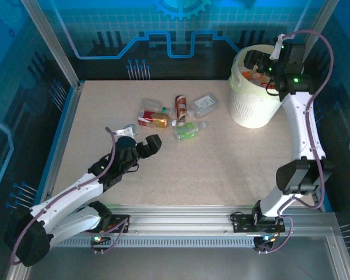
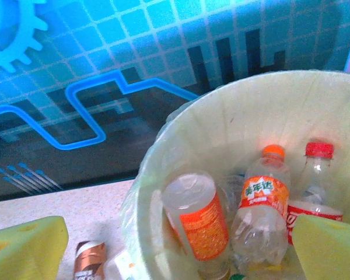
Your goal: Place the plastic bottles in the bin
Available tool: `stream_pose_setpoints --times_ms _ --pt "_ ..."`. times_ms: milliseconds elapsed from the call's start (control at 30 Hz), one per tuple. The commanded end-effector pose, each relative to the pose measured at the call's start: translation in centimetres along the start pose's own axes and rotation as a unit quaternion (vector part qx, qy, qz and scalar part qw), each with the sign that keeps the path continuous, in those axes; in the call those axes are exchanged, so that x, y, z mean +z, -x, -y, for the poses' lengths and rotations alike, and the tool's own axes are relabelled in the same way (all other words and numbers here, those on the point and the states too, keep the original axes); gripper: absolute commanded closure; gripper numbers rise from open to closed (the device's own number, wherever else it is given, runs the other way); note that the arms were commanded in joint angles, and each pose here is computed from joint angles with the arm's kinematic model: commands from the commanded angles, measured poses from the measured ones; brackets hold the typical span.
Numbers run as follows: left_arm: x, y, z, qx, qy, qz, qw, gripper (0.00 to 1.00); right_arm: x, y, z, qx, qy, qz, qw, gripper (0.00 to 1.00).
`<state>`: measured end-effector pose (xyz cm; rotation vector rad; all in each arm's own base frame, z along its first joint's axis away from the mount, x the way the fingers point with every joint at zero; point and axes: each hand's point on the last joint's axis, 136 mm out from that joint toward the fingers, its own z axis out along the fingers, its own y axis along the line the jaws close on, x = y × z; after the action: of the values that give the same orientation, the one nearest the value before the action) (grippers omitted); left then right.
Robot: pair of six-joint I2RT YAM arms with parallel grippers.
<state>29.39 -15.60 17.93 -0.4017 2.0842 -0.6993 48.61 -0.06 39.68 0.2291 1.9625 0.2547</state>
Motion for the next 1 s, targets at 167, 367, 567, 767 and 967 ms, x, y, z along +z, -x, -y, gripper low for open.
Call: stream_pose_setpoints --times_ms 167,367,567,767,967 --pt "0.5 1.4 -1.6 -0.035 0.051 0.003 0.998 0.01 -6.7 -0.6 -2.7 0.005 0.066 0.036 0.997 0.0" --pt "1.7 2.4 -3.1 -0.06 0.09 -0.008 0.994 0.01 -10.3 -3.8 -4.7 0.014 0.139 0.029 0.99 0.0" --pt "4.0 4.2 -6.3 -0.119 0.188 -0.026 0.975 0.01 -12.9 -8.3 -7.4 0.035 0.231 0.003 0.972 0.0" --pt "7.6 4.8 -7.3 -0.182 0.249 -0.062 0.949 0.01 -13.7 -11.6 -7.7 0.036 0.227 -0.022 0.973 0.0" --pt "11.9 6.6 -7.9 -0.236 0.278 -0.039 0.93 0.01 -14.2 -12.6 -7.3 0.04 0.217 -0.032 0.975 0.0"
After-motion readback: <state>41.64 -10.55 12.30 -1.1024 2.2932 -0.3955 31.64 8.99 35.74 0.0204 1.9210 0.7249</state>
